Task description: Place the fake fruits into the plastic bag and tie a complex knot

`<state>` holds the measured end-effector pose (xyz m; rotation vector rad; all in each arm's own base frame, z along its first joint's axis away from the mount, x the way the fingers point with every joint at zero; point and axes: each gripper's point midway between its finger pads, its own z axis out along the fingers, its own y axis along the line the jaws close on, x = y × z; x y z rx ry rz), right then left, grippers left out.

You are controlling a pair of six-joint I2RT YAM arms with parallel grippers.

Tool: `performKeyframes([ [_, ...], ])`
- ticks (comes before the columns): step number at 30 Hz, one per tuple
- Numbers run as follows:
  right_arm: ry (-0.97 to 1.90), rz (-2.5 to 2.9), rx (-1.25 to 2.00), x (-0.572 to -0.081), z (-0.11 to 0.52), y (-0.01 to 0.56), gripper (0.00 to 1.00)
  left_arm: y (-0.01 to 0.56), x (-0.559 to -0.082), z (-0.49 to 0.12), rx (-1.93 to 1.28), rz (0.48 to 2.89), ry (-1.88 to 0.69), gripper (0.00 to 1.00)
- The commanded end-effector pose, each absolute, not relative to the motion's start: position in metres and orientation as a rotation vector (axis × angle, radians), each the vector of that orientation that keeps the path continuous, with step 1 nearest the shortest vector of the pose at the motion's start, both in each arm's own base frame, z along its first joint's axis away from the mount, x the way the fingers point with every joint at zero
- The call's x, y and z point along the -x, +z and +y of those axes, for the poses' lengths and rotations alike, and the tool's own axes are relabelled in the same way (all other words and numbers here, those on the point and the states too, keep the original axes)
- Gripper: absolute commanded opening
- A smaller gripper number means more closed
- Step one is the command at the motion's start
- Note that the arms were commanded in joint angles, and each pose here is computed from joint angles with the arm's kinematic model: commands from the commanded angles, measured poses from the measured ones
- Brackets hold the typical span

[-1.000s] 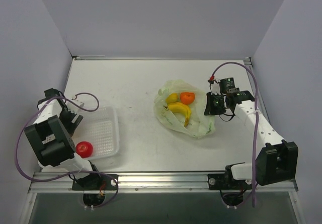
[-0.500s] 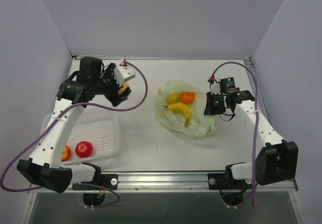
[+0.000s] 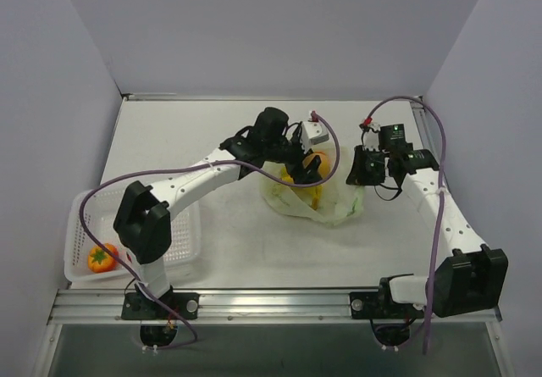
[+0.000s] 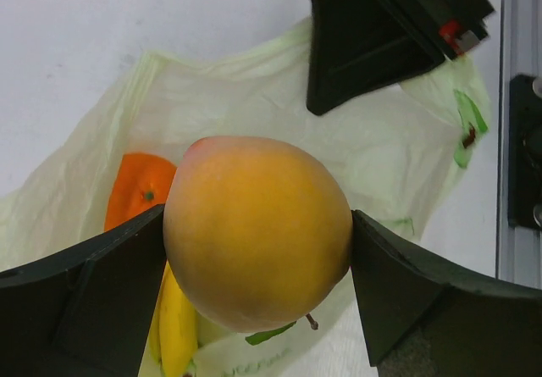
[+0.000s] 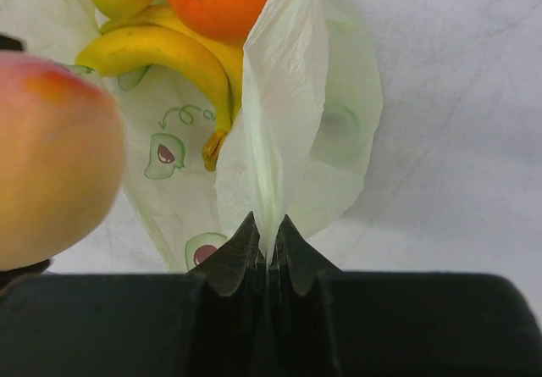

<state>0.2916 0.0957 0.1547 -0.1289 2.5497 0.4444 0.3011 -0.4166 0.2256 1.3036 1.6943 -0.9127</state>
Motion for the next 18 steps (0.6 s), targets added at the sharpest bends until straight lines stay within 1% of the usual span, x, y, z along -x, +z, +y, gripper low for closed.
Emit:
performKeyframes([
  [1, 0.394, 2.473, 0.066, -0.296, 0.087, 0.185, 0.0, 0.284, -0.32, -0.462, -1.128, 1.425, -1.06, 0.64],
  [4, 0.388, 2.48, 0.052, -0.294, 0.085, 0.183, 0.0, 0.274, -0.33, -0.48, -1.105, 1.442, -1.067, 0.77],
  [5, 0.386, 2.486, 0.049, -0.294, 0.084, 0.181, 0.0, 0.271, -0.331, -0.482, -1.111, 1.453, -1.069, 0.84],
  [8, 0.37, 2.494, 0.052, -0.293, 0.081, 0.177, 0.0, 0.263, -0.328, -0.476, -1.142, 1.487, -1.049, 0.97],
  [9, 0.368, 2.495, 0.057, -0.293, 0.081, 0.176, 0.0, 0.261, -0.325, -0.47, -1.175, 1.492, -1.023, 0.97],
  [10, 0.364, 2.498, 0.062, -0.293, 0.081, 0.175, 0.0, 0.275, -0.321, -0.462, -1.172, 1.475, -1.003, 0.97],
  [11, 0.355, 2.504, 0.058, -0.294, 0.079, 0.173, 0.0, 0.277, -0.322, -0.452, -1.168, 1.476, -0.991, 0.97],
  [12, 0.345, 2.508, 0.057, -0.294, 0.079, 0.172, 0.0, 0.273, -0.317, -0.44, -1.181, 1.524, -0.982, 0.98],
  [13, 0.323, 2.521, 0.05, -0.295, 0.076, 0.168, 0.0, 0.293, -0.311, -0.427, -1.171, 1.503, -0.969, 0.97],
  [15, 0.307, 2.533, 0.049, -0.297, 0.074, 0.164, 0.0, 0.292, -0.309, -0.397, -1.16, 1.571, -0.952, 0.97],
  [16, 0.302, 2.545, 0.048, -0.298, 0.073, 0.16, 0.0, 0.311, -0.303, -0.38, -1.141, 1.554, -0.933, 0.97],
  [17, 0.298, 2.552, 0.051, -0.297, 0.073, 0.159, 0.0, 0.315, -0.303, -0.364, -1.12, 1.577, -0.919, 0.97],
  [18, 0.292, 2.558, 0.053, -0.298, 0.072, 0.157, 0.0, 0.307, -0.307, -0.335, -1.088, 1.664, -0.9, 0.97],
])
